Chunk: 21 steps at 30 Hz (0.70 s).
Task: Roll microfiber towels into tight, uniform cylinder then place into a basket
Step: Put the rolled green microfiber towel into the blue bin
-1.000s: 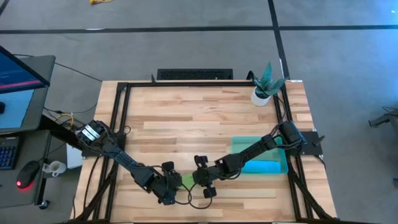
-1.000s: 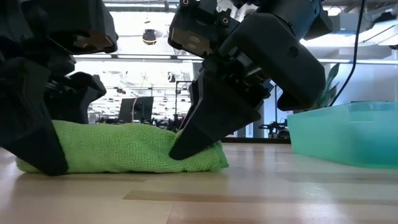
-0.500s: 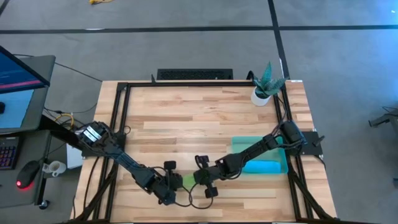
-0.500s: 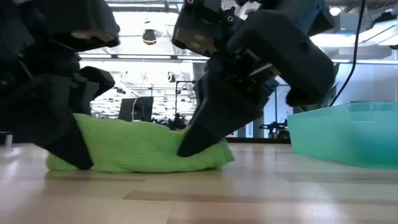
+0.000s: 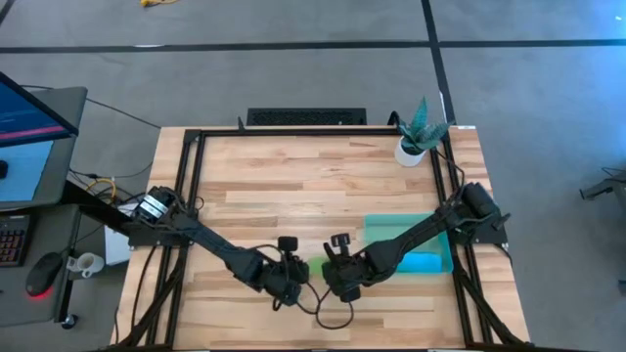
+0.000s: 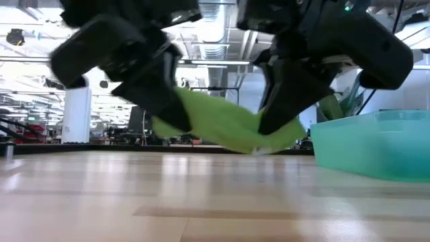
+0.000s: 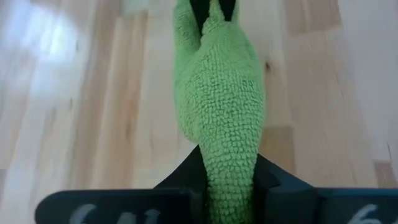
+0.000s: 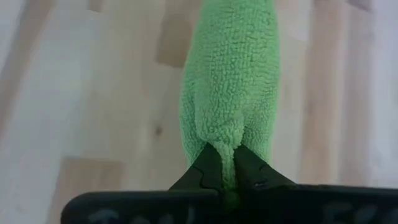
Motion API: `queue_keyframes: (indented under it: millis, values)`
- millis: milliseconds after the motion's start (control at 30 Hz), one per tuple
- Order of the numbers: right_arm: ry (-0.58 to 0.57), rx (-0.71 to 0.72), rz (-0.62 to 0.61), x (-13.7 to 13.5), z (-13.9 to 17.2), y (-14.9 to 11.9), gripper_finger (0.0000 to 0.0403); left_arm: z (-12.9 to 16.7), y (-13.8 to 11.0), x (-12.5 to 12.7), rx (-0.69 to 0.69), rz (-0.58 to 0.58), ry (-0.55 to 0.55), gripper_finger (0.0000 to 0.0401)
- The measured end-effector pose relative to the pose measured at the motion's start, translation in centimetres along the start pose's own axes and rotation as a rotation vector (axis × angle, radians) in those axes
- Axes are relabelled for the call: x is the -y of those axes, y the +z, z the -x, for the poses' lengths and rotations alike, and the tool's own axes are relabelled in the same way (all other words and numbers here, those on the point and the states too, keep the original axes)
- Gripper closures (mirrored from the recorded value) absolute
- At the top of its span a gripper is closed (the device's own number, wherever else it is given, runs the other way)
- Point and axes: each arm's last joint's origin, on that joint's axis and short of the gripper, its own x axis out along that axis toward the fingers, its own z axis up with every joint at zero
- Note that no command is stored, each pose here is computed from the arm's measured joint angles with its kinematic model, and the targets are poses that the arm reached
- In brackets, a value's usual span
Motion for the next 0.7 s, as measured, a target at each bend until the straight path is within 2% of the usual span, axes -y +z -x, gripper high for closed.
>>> queue_keyframes:
  millis: [167,367,700]
  values:
    - [-0.081,-0.028,0.003,-0.1,2.2,-0.7,0.0382,-0.2,2.1,-1.5,0.031,-0.038,0.010,0.0372]
    - [-0.116,-0.033,-0.001,0.0,4.3,-1.7,0.0382,-0.3,4.2,-3.3,0.076,-0.054,0.032,0.0368]
    - [-0.174,0.004,-0.077,1.1,7.2,-5.7,0.0382,-1.8,6.9,-6.9,0.207,-0.032,0.091,0.0373]
